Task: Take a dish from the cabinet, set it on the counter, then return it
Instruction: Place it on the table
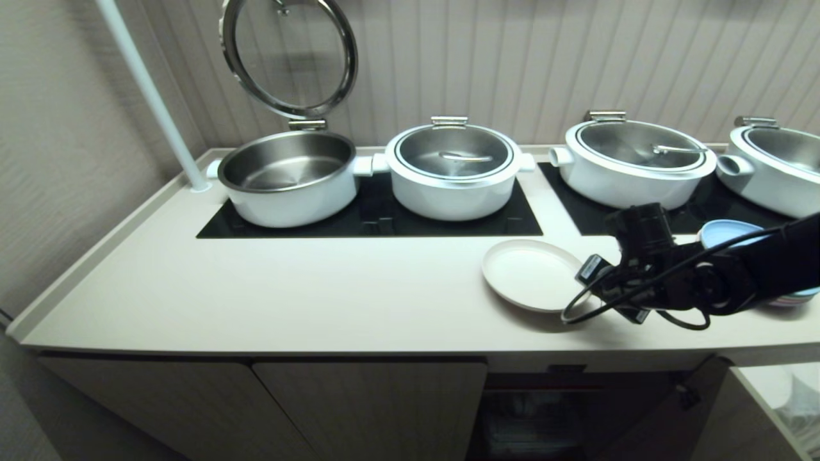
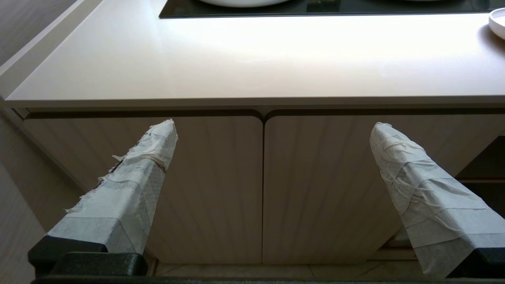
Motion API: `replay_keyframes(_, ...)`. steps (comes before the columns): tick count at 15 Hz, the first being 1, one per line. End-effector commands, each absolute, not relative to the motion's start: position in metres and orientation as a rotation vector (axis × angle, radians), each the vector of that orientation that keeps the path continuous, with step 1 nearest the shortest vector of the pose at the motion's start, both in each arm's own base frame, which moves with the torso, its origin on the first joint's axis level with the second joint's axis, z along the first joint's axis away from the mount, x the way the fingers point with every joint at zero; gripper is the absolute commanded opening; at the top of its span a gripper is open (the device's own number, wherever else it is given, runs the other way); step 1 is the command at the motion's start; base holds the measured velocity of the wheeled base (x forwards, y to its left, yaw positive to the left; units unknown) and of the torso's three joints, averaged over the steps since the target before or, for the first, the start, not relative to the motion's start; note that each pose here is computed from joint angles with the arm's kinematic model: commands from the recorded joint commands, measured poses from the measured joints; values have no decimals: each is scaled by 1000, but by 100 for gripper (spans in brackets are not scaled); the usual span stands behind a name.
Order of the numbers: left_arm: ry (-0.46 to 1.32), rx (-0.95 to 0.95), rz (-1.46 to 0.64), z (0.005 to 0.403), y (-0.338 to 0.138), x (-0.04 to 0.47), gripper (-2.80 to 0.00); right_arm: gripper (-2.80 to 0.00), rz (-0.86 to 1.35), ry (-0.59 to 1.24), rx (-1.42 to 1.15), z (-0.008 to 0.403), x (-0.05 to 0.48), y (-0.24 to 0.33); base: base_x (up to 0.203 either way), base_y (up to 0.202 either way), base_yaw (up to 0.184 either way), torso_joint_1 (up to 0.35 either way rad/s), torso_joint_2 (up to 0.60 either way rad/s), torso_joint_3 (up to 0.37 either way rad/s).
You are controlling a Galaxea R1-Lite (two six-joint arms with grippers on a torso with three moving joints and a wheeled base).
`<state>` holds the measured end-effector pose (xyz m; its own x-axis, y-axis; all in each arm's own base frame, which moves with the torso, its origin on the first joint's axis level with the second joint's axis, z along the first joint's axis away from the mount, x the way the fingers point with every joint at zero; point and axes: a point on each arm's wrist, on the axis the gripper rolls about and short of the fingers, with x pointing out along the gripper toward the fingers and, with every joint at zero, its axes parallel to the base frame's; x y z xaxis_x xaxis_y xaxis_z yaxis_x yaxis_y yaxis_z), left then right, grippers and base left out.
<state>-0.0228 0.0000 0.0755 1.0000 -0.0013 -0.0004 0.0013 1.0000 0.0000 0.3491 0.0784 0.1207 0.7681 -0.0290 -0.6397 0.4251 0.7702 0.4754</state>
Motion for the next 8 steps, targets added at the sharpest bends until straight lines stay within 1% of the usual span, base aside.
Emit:
replay_keyframes(1,0,0,-2,75,0,-23,0,-280,-267,654,657,121,349,79,0,0,0,0,0,0)
replay_keyframes(8,0,0,-1,75,0,-23,0,-280,-267,657,657,120,350,79,0,0,0,0,0,0)
